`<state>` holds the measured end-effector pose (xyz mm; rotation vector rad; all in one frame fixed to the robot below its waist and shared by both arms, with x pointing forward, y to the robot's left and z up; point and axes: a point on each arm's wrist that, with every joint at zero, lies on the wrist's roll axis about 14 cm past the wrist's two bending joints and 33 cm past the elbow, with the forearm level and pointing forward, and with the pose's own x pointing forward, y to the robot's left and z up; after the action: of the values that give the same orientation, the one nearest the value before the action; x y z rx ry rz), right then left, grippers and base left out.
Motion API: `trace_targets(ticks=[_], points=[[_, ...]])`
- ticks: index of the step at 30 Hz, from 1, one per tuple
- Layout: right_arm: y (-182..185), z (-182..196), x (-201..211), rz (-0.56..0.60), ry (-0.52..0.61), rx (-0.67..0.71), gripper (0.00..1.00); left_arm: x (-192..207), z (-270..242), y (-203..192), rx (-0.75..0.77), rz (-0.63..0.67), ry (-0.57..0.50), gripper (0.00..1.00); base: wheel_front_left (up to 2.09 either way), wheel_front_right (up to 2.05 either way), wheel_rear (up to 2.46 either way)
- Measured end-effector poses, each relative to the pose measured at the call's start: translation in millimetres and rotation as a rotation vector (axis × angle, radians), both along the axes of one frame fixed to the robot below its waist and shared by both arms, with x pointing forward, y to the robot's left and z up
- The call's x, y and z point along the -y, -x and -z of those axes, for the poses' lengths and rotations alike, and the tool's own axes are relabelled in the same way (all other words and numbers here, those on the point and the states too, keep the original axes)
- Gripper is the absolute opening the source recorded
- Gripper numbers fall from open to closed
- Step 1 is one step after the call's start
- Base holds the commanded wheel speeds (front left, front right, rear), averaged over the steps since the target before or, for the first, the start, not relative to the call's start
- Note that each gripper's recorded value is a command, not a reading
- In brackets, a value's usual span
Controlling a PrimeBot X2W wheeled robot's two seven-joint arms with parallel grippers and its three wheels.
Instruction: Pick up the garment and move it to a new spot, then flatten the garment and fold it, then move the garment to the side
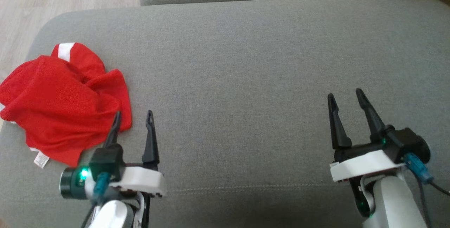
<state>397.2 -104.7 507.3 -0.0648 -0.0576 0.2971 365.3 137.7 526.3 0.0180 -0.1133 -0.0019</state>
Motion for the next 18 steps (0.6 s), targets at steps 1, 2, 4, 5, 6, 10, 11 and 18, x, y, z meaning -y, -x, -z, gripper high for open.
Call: trace_targets(ticks=[1,2,4,5,6,10,11,18], points=[[0,3,0,0.001,-0.021,-0.013,1.0,-2,-2,-1,0.008,-0.006,0.014,1.0,0.0,0.0,0.0],[0,7,0,0.003,-0.044,-0.03,1.0,-2,-4,-2,0.013,-0.008,0.025,1.0,0.0,0.0,0.0],[1,12,-2,0.0,-0.069,-0.049,1.0,-3,-6,-3,0.021,-0.001,0.032,1.0,0.0,0.0,0.0],[0,14,-3,-0.003,-0.07,-0.054,1.0,-4,-6,-4,0.025,0.003,0.037,1.0,0.0,0.0,0.0],[0,14,-5,-0.006,-0.075,-0.057,1.0,-3,-5,-4,0.025,0.008,0.051,1.0,0.0,0.0,0.0],[-5,10,-7,-0.008,-0.11,-0.053,1.0,-3,17,0,-0.046,0.023,0.111,1.0,0.0,0.0,0.0],[-5,10,-6,-0.004,-0.124,-0.057,1.0,-4,23,2,-0.063,0.029,0.113,1.0,0.0,0.0,0.0],[-3,15,-2,0.011,-0.152,-0.08,1.0,-1,38,3,-0.108,0.052,0.113,1.0,0.0,0.0,0.0]])
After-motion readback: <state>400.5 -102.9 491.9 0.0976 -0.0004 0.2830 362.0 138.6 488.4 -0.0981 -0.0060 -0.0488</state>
